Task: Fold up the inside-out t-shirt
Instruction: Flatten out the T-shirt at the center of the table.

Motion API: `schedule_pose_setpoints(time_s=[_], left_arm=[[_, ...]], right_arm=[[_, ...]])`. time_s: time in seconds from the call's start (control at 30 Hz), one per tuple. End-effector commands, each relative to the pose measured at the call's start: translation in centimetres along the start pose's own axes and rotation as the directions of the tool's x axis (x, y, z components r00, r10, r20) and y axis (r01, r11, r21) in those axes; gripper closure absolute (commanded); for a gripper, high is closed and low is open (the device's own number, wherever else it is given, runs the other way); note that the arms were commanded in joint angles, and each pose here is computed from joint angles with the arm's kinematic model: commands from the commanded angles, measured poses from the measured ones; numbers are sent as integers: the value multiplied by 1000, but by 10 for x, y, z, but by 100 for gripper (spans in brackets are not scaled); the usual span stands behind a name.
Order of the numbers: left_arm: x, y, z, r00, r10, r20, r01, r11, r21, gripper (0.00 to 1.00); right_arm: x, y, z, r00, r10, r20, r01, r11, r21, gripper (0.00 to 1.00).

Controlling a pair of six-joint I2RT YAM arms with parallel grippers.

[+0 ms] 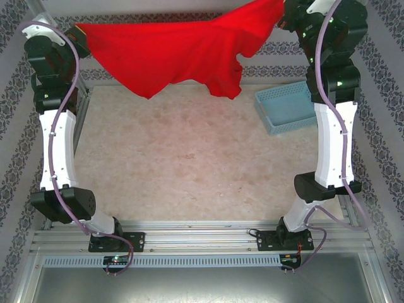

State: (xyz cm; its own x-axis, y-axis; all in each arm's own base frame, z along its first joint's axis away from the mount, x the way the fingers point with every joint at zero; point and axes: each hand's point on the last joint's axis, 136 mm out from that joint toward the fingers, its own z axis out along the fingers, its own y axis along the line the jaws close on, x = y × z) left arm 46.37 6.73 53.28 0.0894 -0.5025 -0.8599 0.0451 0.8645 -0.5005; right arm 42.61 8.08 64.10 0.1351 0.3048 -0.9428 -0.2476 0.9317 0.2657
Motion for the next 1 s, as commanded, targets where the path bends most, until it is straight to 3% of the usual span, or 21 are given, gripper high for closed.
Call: schedule_pose_setpoints(time_s=[0.0,0.1,0.27,0.4,0.53,0.6,0.8,0.97], left_arm=[[45,-1,4,993,-8,-114,22,992,121,100],[107,15,-2,962,-102,-252,141,980,140,100],[210,26,-44,873,-232,-429,308,944,117,100],[285,29,-92,770,-278,-575,347,938,11,100],[349,50,-153,665,-326,-672,317,938,-141,100],[370,73,-182,633,-372,-679,274,928,-252,100],[401,113,-247,599,-481,-640,202,864,-461,100],[403,125,-281,611,-525,-593,191,824,-534,100]], right_arm=[[74,-1,17,982,-11,-188,7,1000,-24,100],[132,-4,3,955,11,-297,-19,1000,-25,100],[226,-23,-51,865,111,-489,-106,994,38,100],[289,-63,-115,763,239,-600,-128,967,221,100],[347,-99,-183,641,434,-633,-185,888,422,100],[376,-105,-212,588,496,-639,-207,856,474,100],[443,-114,-287,438,646,-625,-219,751,623,100],[441,-125,-325,450,669,-592,-144,709,691,100]])
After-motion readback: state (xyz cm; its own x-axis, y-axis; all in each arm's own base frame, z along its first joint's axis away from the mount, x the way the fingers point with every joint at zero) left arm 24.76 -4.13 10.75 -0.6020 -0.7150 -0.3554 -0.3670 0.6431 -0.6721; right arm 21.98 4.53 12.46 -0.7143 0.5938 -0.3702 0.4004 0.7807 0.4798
